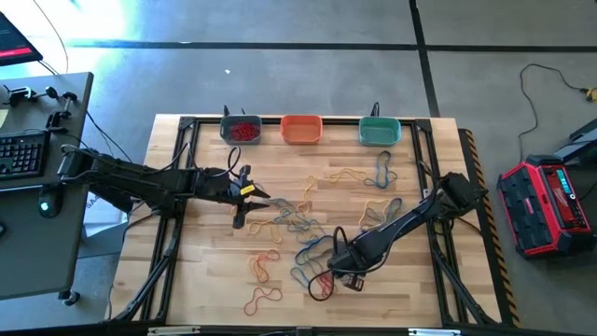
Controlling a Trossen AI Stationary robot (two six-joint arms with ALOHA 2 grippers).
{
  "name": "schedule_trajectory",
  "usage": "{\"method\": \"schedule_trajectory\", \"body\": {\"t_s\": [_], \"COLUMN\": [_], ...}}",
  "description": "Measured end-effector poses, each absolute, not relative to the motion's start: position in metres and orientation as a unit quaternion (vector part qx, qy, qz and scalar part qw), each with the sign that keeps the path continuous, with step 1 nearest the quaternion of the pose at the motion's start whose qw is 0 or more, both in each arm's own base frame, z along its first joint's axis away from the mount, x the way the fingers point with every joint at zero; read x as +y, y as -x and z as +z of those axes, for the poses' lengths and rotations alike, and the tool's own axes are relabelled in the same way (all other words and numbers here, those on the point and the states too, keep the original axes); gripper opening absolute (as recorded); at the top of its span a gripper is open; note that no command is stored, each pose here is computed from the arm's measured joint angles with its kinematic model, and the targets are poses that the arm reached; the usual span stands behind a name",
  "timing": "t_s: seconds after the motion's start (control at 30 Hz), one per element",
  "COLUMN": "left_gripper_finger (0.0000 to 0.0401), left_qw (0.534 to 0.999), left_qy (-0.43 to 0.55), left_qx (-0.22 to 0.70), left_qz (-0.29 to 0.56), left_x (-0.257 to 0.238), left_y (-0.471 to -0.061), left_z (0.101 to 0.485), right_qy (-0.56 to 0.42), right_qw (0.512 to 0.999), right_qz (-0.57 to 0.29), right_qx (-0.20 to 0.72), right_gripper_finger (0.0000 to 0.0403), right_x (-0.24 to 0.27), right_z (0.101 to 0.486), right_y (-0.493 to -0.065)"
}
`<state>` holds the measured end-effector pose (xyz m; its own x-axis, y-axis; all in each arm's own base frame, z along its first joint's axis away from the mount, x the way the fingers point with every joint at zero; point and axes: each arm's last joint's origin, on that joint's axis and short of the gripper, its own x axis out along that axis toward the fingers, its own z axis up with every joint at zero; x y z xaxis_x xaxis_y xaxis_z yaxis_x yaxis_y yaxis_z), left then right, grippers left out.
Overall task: Sort rubber bands into baskets
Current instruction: Put the red rubber band into the blue bin
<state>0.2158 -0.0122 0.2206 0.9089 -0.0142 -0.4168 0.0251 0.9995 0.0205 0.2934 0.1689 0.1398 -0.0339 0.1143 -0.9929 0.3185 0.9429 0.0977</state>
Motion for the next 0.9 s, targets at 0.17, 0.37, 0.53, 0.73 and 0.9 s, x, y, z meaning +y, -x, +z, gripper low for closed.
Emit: {"method": "schedule_trajectory", "body": {"t_s": [0.17, 0.37, 0.53, 0.73, 0.9], "left_gripper_finger": [0.0117, 0.0117, 0.0117, 0.0117, 0.0109], "left_qw": [0.978, 0.978, 0.976, 0.972, 0.97], "left_qy": [-0.012, 0.011, 0.023, 0.028, 0.023], "left_qx": [0.208, 0.208, 0.209, 0.223, 0.224], "left_qz": [-0.01, -0.017, -0.046, -0.067, -0.089], "left_x": [-0.012, -0.013, -0.015, -0.02, -0.031], "left_y": [-0.216, -0.216, -0.216, -0.221, -0.234], "left_z": [0.221, 0.222, 0.222, 0.215, 0.203], "right_qy": [-0.123, -0.063, -0.013, 0.057, 0.098], "right_qw": [0.687, 0.732, 0.782, 0.827, 0.856], "right_qz": [-0.051, -0.052, -0.091, -0.156, -0.195], "right_qx": [0.715, 0.676, 0.617, 0.537, 0.468], "right_gripper_finger": [0.0014, 0.0003, 0.0001, 0.0001, 0.0], "right_x": [0.17, 0.168, 0.162, 0.157, 0.152], "right_z": [0.142, 0.168, 0.192, 0.209, 0.216], "right_y": [-0.295, -0.3, -0.302, -0.307, -0.318]}}
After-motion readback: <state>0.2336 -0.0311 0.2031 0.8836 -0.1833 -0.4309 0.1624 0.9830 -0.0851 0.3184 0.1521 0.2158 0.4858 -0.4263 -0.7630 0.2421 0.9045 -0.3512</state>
